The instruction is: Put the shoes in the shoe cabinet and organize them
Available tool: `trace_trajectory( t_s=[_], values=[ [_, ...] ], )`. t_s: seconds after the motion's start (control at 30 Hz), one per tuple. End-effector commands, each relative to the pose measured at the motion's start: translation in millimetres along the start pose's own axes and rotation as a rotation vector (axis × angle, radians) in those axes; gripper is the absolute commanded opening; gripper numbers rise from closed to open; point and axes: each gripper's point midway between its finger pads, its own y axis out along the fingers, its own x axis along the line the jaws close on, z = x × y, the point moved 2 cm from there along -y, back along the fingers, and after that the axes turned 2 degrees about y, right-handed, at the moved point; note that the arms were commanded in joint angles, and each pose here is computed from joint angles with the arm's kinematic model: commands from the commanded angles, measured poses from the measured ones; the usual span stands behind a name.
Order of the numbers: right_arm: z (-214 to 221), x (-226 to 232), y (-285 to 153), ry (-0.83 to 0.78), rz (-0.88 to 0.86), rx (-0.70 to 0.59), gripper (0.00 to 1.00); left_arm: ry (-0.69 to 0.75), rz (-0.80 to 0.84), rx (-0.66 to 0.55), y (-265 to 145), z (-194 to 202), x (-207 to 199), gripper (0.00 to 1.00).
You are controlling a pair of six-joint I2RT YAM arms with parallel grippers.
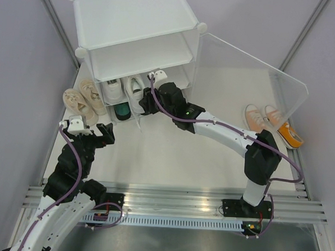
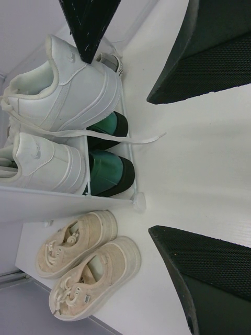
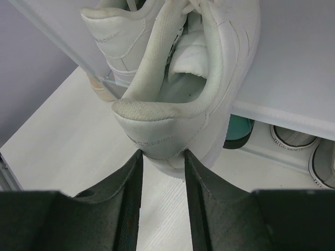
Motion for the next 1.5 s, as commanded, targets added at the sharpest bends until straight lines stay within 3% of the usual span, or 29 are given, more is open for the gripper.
trace_trajectory(
  t_s=[0.0,0.27,0.33,0.37,0.4,0.5,0.7,1.03,1.33,1.47],
  values=[
    [-33.7,2.0,21.6,-0.013,-0.001,-0.113,0.39,0.018,0.007,-0.022,3.2,-4.5,-2.2,1.0],
    [-33.5,-4.8,38.1,-0.022,0.03,-0.113,0.39,0.017,0.014,-0.019,3.4,-4.4,-3.6,1.0],
    [-32.8,-4.0,37.1,-0.034,0.017,-0.11,0.46,0.015,0.015,-0.023,2.8,-5.6,-3.5,1.0],
    [-26.4,-4.2,36.3,-0.041,0.007,-0.096,0.52,0.014,0.015,-0.022,3.2,-5.0,-3.7,0.99],
    [-30.7,2.7,31.6,-0.044,-0.031,-0.111,0.66,0.013,0.014,-0.025,2.9,-5.9,-3.4,1.0],
    [-31.5,7.5,20.9,-0.054,-0.071,-0.141,0.8,0.013,0.015,-0.023,3.1,-5.6,-3.7,0.99],
    [-14.3,13.1,22.1,-0.1,-0.11,-0.12,0.9,0.015,0.01,-0.022,3.6,-5.3,-3.2,1.0],
    [-4.1,18.7,52.4,-0.103,-0.097,-0.123,0.93,0.026,0.0,-0.004,6.9,-1.8,-3.2,0.99],
    [5.4,19.4,73.4,-0.077,0.041,-0.162,0.94,0.03,0.006,0.004,8.5,-0.2,-5.0,0.99],
    [5.9,7.8,83.3,-0.035,0.132,-0.19,0.89,0.032,0.009,0.007,8.9,0.4,-5.6,0.99]
  ],
)
